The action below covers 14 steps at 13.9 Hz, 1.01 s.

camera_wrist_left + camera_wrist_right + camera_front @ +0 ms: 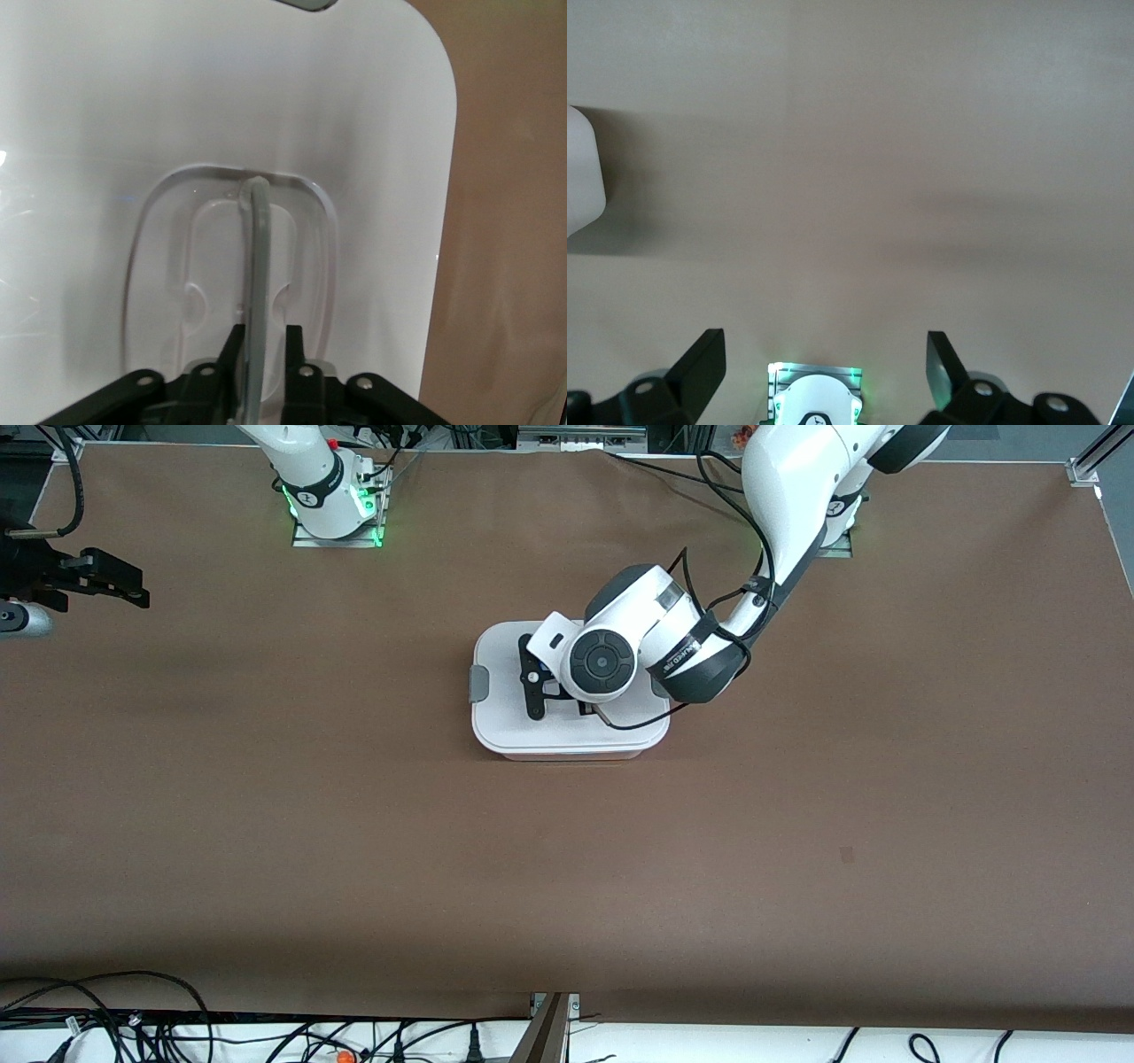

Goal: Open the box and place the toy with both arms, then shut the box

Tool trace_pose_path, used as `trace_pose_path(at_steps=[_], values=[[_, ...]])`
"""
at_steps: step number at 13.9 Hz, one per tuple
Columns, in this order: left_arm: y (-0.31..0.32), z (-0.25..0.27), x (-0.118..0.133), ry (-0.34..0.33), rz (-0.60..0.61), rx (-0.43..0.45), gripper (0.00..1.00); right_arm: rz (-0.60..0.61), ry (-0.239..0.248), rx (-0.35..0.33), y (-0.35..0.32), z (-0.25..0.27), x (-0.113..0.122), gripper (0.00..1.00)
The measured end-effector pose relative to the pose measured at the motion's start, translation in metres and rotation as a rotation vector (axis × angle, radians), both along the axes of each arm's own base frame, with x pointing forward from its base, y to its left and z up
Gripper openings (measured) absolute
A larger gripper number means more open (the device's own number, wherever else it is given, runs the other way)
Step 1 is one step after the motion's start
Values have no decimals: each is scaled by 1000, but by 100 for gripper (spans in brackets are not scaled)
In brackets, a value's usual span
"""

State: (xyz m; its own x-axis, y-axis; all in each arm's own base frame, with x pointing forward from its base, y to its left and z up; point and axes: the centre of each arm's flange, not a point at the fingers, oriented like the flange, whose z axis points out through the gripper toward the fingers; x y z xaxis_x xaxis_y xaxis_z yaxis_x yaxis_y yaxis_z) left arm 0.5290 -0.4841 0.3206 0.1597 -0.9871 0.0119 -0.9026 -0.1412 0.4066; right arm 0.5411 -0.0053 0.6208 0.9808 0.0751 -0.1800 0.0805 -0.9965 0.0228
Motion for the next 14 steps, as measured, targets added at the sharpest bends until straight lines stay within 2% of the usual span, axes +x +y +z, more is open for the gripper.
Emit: trace_pose_path(at_steps=[4,7,12,14], values=[[6,21,3,-19,6,-3,71,0,0,0,0,0,0,100],[32,71,11,-40,65,28,99,0,0,0,0,0,0,100],[112,162,33,-75,387,156,100,0,0,0,0,0,0,100],[163,198,49,-138,490,192,100,0,-1,0,0,0,0,100]])
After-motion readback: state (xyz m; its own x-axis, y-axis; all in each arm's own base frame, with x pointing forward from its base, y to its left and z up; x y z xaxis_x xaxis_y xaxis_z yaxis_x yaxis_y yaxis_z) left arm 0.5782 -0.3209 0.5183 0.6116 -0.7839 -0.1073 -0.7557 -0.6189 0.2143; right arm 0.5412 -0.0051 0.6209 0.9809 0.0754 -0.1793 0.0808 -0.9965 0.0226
